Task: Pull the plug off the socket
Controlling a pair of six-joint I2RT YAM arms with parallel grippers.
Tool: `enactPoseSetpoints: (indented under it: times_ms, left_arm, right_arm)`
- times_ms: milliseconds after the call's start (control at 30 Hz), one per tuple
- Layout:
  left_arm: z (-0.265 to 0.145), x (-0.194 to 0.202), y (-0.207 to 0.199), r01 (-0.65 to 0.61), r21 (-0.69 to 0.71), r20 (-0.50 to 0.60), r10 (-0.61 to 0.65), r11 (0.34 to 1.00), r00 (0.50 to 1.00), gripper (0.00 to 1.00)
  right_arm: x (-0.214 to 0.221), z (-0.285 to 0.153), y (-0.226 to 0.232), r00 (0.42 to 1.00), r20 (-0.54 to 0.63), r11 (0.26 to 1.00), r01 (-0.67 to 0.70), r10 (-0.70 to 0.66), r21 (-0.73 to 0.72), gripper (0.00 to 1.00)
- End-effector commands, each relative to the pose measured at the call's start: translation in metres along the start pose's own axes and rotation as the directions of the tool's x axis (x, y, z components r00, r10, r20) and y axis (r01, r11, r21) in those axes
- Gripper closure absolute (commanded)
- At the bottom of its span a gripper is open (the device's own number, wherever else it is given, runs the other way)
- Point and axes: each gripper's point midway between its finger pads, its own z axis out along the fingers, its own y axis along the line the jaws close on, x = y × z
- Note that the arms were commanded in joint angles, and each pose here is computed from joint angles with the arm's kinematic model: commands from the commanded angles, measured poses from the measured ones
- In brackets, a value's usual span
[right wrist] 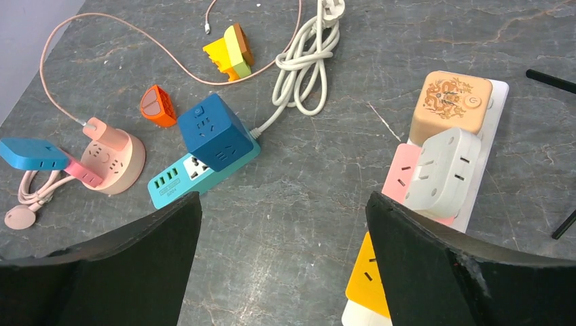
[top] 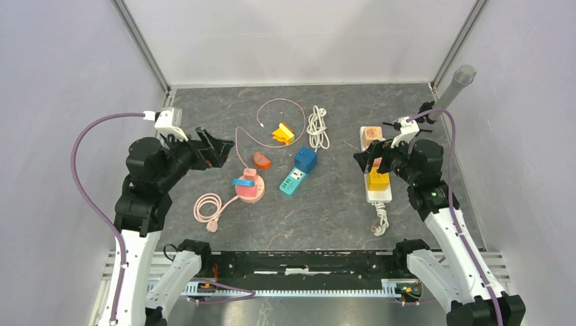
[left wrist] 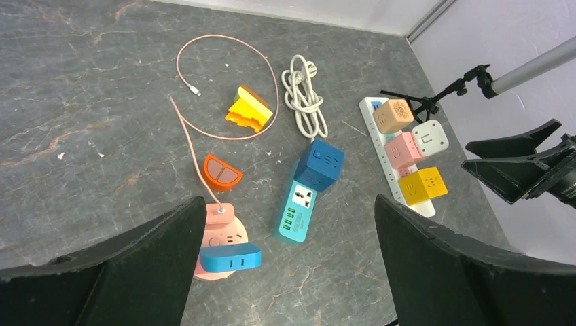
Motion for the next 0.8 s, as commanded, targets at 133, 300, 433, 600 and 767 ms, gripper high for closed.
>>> enactPoseSetpoints:
  times_ms: [133, 300, 433, 600, 767]
  left_arm:
    - [-0.006, -0.012, -0.002, -0.003, -0.015, 0.031, 0.004, 1.000, 1.000, 0.00]
    - [-0.006, -0.013, -0.001, 0.007, -0.028, 0.025, -0.007, 1.000, 1.000, 0.00]
    - [-0.006, -0.013, -0.001, 0.009, -0.027, 0.026, -0.008, 1.000, 1.000, 0.00]
    - [-0.005, -0.002, -0.013, -0.010, 0.056, -0.016, 0.011, 0.998, 1.000, 0.00]
    - [0.004, 0.028, -0.046, 0.045, 0.310, -0.099, -0.015, 0.950, 0.995, 0.00]
  right_arm:
    - [-0.010, -0.001, 0.000, 0.999, 0.031, 1.000, 0.021, -0.021, 0.008, 0.05]
    - [-0.010, -0.002, -0.001, 0.999, 0.030, 1.000, 0.024, -0.024, 0.011, 0.05]
    - [-0.010, -0.002, -0.001, 0.999, 0.029, 1.000, 0.024, -0.025, 0.012, 0.05]
    - [-0.006, 0.000, -0.006, 0.999, 0.015, 0.999, 0.030, -0.030, 0.032, 0.05]
    - [0.012, 0.000, -0.031, 0.997, -0.067, 0.986, 0.059, -0.049, 0.157, 0.04]
